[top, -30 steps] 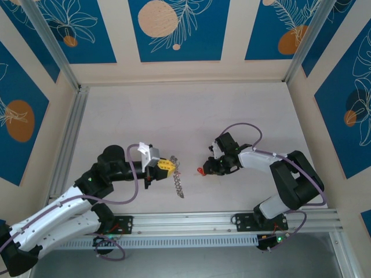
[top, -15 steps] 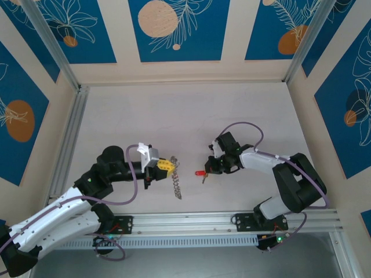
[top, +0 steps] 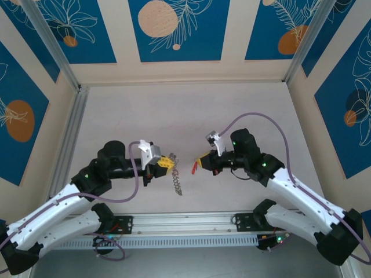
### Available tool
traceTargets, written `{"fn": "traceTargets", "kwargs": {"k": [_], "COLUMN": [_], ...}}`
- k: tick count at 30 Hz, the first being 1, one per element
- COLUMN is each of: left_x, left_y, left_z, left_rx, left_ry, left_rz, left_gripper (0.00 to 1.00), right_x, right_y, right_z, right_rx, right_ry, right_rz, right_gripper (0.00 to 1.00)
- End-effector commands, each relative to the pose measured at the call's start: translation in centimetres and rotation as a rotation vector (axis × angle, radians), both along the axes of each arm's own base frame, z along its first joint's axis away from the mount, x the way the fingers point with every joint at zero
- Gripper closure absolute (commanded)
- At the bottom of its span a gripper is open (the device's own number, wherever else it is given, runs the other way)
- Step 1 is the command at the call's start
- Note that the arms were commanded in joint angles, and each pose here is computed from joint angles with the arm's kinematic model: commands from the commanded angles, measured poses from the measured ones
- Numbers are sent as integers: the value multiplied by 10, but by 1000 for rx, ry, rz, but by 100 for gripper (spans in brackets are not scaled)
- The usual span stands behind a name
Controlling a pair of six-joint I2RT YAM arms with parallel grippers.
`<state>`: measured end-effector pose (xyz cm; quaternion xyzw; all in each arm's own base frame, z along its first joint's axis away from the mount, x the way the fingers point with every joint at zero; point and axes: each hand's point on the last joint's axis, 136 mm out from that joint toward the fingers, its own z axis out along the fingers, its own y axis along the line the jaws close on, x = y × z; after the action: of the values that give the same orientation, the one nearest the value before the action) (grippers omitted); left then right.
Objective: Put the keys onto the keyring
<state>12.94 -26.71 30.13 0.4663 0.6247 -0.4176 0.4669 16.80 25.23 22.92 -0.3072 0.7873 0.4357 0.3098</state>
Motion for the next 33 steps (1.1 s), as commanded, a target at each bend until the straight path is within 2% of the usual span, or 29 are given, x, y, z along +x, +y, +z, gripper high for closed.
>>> {"fn": "traceTargets", "kwargs": {"k": [1, 6, 9, 14, 20, 33], "left_x": [-1, -8, -13, -25, -37, -41], "left_y": [3, -3, -9, -10, -11, -14], "left_z": [20, 23, 23, 22, 23, 20], "left_rx": [9, 18, 12, 4, -8, -2], "left_ry": [-76, -83, -76, -79, -70, -55], "left_rz": [-9, -78, -126, -188, -249, -275], "left_gripper": [100, 100, 100, 100, 100, 100], "right_x": [-40, -74, -82, -79, -64, -71], "right_y": [10, 24, 32, 41, 42, 44], "right_z": [25, 59, 70, 76, 69, 91], "right_rx": [53, 71, 76, 77, 8, 64], "right_ry": [-83, -228, -266, -314, -381, -477], "right_rz": [178, 308, 347, 340, 276, 280], "right_gripper": [100, 100, 100, 100, 100, 100]}}
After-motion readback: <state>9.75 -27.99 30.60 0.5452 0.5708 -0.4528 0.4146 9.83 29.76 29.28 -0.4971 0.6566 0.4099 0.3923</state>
